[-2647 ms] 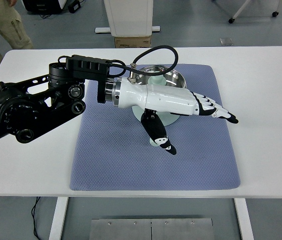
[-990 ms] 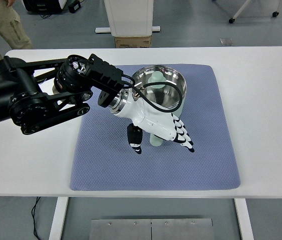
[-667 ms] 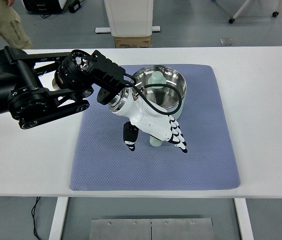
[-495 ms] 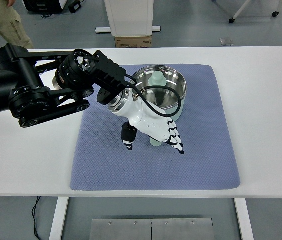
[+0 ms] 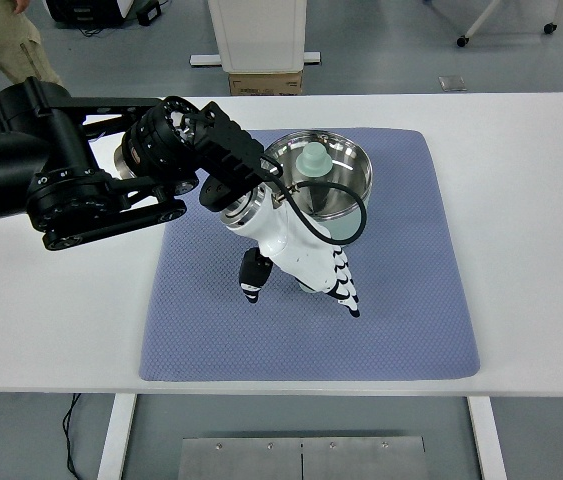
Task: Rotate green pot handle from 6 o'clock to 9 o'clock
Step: 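Push the saucepan handle with the left hand, turning it toward the left arm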
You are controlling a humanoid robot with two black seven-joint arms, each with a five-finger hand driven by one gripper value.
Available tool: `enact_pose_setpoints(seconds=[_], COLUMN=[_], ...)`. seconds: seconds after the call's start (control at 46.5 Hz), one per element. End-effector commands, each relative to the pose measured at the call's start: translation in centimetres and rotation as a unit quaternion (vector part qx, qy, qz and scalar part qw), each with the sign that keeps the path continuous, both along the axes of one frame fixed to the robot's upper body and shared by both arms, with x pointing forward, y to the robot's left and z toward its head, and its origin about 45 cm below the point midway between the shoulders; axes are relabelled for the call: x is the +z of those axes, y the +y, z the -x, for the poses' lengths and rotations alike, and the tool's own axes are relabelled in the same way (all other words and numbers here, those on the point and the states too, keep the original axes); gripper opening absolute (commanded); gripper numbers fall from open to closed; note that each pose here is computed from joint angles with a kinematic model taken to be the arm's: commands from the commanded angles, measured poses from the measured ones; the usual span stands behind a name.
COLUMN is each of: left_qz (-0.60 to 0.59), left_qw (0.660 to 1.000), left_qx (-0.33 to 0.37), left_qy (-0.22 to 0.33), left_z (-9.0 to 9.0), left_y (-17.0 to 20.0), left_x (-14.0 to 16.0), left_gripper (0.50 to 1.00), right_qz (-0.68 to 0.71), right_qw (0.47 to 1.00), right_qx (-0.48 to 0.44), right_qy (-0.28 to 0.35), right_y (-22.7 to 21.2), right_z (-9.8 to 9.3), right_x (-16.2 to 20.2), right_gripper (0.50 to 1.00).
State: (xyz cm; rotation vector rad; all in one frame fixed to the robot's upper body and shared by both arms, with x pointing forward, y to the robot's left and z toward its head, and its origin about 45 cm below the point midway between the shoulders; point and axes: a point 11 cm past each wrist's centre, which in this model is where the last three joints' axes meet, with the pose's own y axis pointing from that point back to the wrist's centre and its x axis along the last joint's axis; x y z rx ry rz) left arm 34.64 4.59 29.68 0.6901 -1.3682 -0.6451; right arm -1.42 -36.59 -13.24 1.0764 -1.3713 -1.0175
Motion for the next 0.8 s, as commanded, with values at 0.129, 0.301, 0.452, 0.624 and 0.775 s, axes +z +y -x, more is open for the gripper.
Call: enact_pose_setpoints(seconds=[0.129,0.301,0.452,0.624,0.775], left_qz=[-0.009,-0.021,-0.027,-0.039,-0.053], left_qw=[1.000,1.000,1.000,0.999,0.998], left_qx=[0.000,-0.001,-0.005,-0.005,-0.011], left_qy=[0.002,-0.001,-0.004,-0.004,-0.021], left_z=[0.1,0.0,0.1,0.1,-0.2], left_y=[0.2,0.3,0.3,0.6,0.9], left_x=[-0.4,-0.4,-0.5,-1.0,-1.1], left_gripper=[1.000,1.000,1.000,1.000,1.000], right_qz=[0.000,0.000,0.000,0.000,0.000], right_qw=[1.000,1.000,1.000,1.000,1.000], right_qx=[0.000,0.000,0.000,0.000,0.000], right_qy=[0.001,0.000,0.000,0.000,0.000], right_y=[0.0,0.0,0.0,0.0,0.0], right_z=[0.1,0.0,0.0,0.0,0.0], right_x=[0.0,0.0,0.0,0.0,0.0], right_gripper=[1.000,1.000,1.000,1.000,1.000])
